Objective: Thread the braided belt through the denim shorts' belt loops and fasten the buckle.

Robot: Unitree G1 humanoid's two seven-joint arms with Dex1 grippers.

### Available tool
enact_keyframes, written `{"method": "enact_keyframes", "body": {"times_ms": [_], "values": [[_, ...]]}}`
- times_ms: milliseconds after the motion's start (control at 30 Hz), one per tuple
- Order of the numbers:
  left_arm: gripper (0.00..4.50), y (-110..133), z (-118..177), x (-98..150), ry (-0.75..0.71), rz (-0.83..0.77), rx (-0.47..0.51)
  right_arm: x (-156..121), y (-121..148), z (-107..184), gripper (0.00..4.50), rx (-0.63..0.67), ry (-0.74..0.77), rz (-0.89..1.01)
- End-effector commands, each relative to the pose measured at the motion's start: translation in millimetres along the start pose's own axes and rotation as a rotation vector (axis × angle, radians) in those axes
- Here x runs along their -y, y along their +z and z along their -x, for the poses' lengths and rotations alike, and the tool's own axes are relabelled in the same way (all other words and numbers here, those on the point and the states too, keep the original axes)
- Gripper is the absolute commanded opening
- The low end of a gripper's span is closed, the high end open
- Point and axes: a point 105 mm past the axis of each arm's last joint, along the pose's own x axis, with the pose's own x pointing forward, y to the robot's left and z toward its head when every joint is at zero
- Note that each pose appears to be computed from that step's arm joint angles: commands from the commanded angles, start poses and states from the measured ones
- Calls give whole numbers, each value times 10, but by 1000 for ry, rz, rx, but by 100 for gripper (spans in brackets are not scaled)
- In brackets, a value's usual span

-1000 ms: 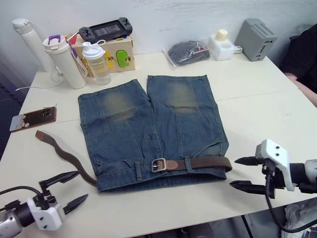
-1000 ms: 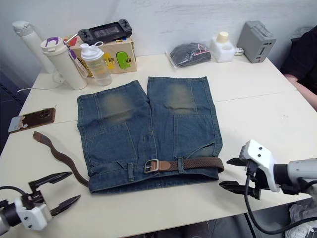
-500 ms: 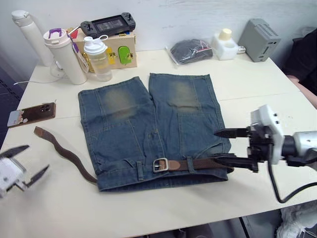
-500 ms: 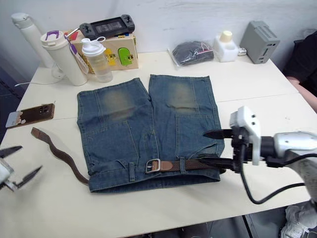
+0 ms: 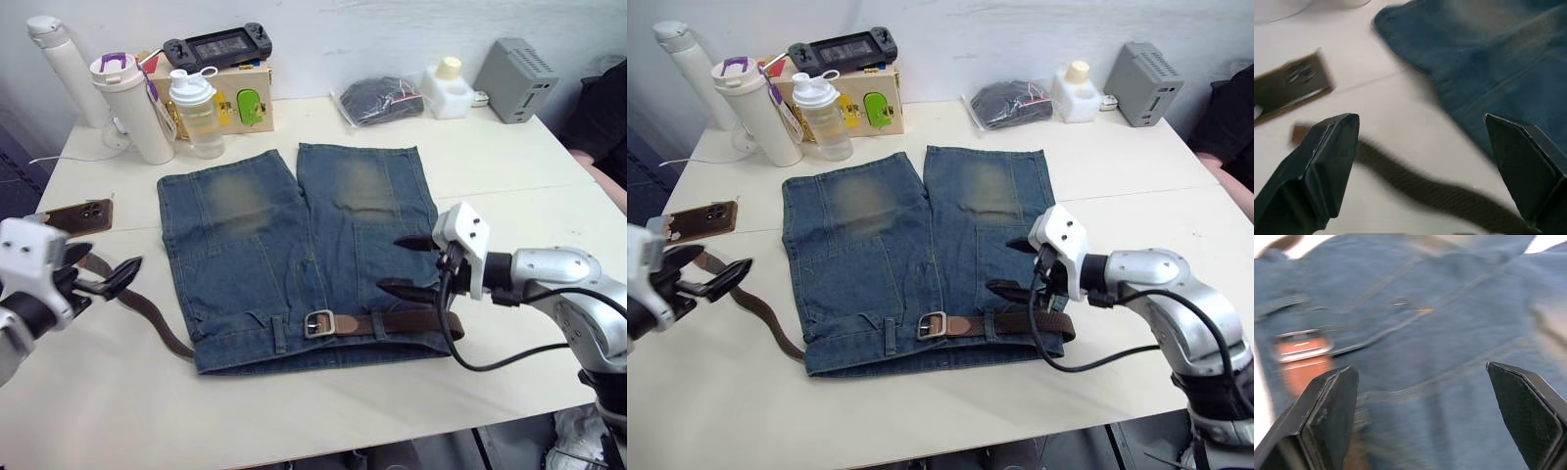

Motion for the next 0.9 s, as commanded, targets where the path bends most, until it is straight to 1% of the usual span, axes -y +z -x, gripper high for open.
{"method": "enact_keyframes", "body": {"times_ms": [33,67,133,200,267,367,400,433,500,567,600,700,733,767,800,867,900], "values": [[450,-81,-213,433,-251,-167,-34,216,-173,-166,446,-99,-79,13],[450,-117,-254,521,-307,-177,-38,245,-229,-221,446,-126,-83,2],[450,-265,-377,612,-360,-188,-69,306,-351,-333,446,-179,-100,-37],[450,-399,-482,647,-390,-205,-102,343,-420,-418,446,-199,-110,-90],[450,-486,-593,630,-400,-197,-120,370,-518,-459,446,-241,-114,-128],[450,-583,-715,648,-450,-182,-148,298,-692,-459,446,-343,-54,-150],[394,-643,-717,690,-494,-158,-170,272,-752,-450,450,-380,-37,-162],[365,-715,-712,712,-526,-150,-194,260,-790,-447,424,-402,-28,-167],[289,-822,-714,698,-540,-153,-228,264,-821,-449,368,-421,-28,-174],[199,-924,-709,689,-563,-196,-269,285,-849,-443,273,-443,-36,-165],[164,-948,-712,689,-571,-211,-280,301,-860,-443,237,-449,-45,-162],[44,-948,-770,708,-582,-260,-274,355,-851,-468,112,-440,-85,-170],[18,-947,-791,716,-585,-277,-272,368,-848,-476,85,-438,-96,-170],[0,-951,-844,725,-582,-323,-269,412,-868,-478,33,-446,-131,-159],[0,-952,-904,731,-577,-365,-268,467,-891,-477,5,-454,-172,-153],[0,-953,-973,737,-573,-412,-265,526,-918,-476,5,-462,-217,-147],[0,-933,-1056,750,-568,-450,-256,579,-947,-468,5,-473,-257,-136]]}}
